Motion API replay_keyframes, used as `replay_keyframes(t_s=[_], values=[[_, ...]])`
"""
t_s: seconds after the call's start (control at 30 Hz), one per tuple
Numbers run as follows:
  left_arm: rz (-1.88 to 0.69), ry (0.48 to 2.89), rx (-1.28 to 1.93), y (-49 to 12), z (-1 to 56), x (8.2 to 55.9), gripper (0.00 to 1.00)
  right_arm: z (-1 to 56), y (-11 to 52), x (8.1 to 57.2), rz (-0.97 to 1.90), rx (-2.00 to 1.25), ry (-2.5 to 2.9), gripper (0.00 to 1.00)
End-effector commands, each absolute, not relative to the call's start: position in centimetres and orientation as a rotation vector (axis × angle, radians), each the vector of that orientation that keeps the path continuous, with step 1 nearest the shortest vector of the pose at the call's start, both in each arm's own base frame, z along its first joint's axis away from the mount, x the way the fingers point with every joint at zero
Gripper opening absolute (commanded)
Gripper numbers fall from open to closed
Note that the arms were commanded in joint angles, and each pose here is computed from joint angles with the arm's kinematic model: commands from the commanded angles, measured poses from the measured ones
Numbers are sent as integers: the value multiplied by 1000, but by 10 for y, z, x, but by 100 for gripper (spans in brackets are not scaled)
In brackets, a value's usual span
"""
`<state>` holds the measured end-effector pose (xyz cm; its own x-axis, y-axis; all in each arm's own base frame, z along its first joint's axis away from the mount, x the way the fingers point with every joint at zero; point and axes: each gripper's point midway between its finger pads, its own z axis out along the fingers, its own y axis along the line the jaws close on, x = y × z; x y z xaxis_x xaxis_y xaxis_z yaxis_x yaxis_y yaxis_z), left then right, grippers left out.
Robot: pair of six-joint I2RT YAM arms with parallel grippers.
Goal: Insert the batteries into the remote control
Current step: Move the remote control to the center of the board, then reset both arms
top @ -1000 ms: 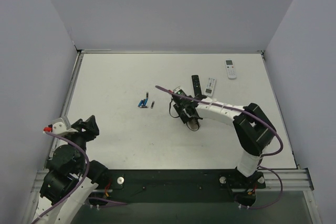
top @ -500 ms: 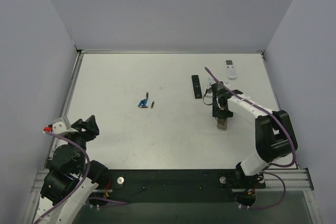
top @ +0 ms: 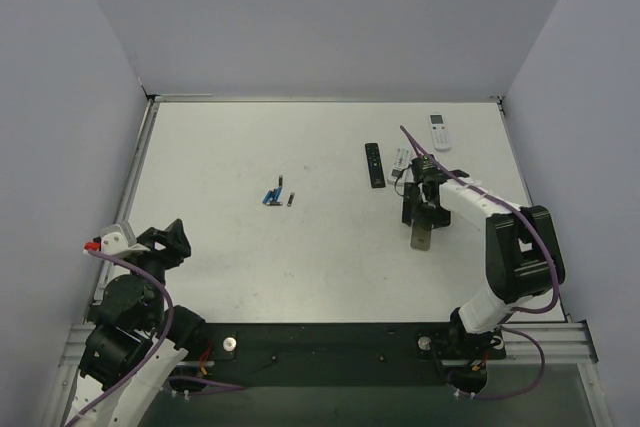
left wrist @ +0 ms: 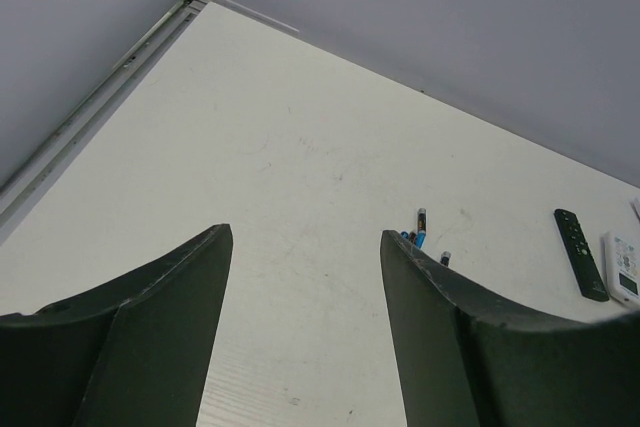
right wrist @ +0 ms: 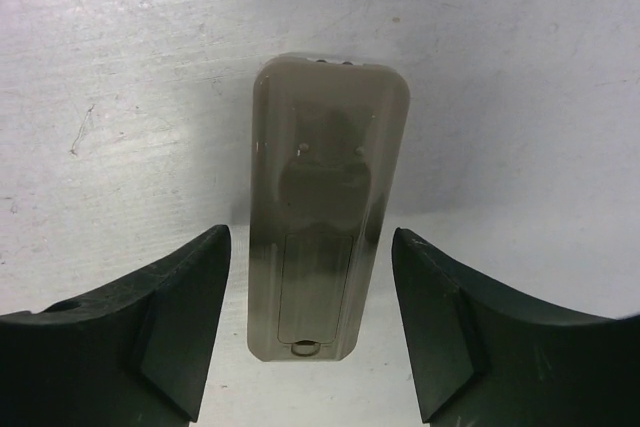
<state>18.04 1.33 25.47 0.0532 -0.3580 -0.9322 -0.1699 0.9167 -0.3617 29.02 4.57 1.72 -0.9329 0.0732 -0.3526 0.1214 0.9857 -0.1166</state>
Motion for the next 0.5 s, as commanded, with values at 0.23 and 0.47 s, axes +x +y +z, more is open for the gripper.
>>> replay_keyframes(t_s=[0.23, 0.47], values=[[-208, 1435, -422, 17, 282, 167, 82, 115, 52, 295, 15, 144, 2405, 72], [-217, 1322, -449, 32, 321, 152, 91, 237, 10, 270, -37, 291, 1928, 86]])
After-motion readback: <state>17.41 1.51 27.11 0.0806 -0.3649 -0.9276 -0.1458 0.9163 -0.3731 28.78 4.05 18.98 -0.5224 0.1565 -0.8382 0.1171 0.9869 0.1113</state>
